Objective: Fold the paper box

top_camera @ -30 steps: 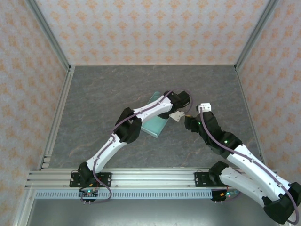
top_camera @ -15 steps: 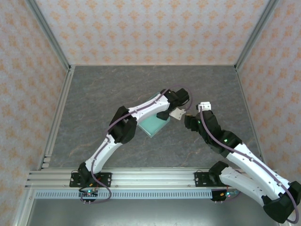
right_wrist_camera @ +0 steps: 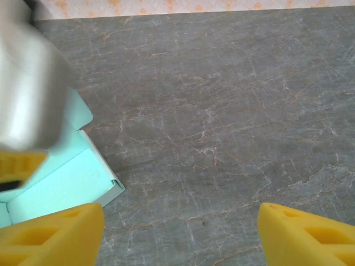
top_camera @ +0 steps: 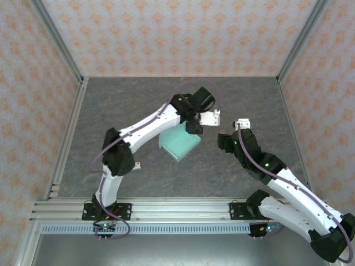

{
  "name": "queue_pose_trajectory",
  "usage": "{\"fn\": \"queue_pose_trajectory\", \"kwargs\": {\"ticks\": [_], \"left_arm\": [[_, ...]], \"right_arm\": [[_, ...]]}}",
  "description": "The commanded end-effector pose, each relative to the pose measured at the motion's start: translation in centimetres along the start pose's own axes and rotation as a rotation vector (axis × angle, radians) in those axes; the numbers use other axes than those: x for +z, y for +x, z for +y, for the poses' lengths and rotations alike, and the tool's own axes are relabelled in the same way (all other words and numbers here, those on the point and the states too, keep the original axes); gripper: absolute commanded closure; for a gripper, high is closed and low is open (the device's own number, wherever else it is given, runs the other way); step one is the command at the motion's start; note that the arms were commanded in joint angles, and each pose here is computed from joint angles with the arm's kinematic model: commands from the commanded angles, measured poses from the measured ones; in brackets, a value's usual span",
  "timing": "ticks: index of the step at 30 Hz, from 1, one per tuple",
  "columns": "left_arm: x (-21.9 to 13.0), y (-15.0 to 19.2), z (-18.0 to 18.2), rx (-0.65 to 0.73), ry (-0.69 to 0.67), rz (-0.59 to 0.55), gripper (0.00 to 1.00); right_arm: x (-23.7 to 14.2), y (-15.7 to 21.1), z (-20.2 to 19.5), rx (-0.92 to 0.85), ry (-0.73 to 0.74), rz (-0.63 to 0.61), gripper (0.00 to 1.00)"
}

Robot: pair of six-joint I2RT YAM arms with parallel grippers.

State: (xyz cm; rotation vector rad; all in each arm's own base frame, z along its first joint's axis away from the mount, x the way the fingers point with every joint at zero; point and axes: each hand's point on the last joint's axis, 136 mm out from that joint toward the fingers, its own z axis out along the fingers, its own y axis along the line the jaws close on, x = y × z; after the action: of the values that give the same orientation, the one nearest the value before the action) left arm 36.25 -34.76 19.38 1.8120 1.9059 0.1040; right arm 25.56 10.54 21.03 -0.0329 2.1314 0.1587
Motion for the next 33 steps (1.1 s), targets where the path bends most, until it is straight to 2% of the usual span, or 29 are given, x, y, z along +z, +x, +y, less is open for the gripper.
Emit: {"fn": "queue_pose_trajectory", "kwargs": {"ticks": [1,5,10,13,18,21,24,29,33], "left_arm": [[-6.3,-1.5,1.3,-0.262,-0.033,-0.178,0.37],[-9.4,1.2,1.7,-0.529,-0.056,-0.212,0.38],[-11.9,7.2,2.1,-0.944,-0.147,-0.297,0.38],[-10.8,10.5,0.7,-1.183,-0.132,-0.362,0.38],[-6.5,15.6,-3.2,-1.425,-0.138,-0.316,0.36],[-5.4,17.2,-5.5,-1.503,-0.125,-0.33,0.34],[-6.0,19.4,-6.8,-1.538,-0.182,-0.321,0.29],[-8.2,23.2,-7.1,-1.561,-0.334,-0.282,0.25],[-8.0,25.9,-6.9,-1.629,-0.375,-0.251,0.24]], "right_arm": [[1.0,0.2,0.6,0.023,-0.005,0.017,0.27],[3.8,1.3,3.2,0.02,-0.076,0.09,0.25],[8.9,2.6,7.6,-0.014,-0.166,0.238,0.16],[12.0,3.0,9.1,-0.013,-0.216,0.306,0.15],[15.9,4.4,10.5,-0.007,-0.274,0.398,0.15],[17.3,5.3,10.6,0.024,-0.304,0.422,0.16],[17.8,6.4,11.4,0.044,-0.353,0.458,0.18],[17.2,7.5,12.3,0.103,-0.421,0.484,0.21],[16.2,8.2,12.5,0.143,-0.453,0.494,0.25]]}}
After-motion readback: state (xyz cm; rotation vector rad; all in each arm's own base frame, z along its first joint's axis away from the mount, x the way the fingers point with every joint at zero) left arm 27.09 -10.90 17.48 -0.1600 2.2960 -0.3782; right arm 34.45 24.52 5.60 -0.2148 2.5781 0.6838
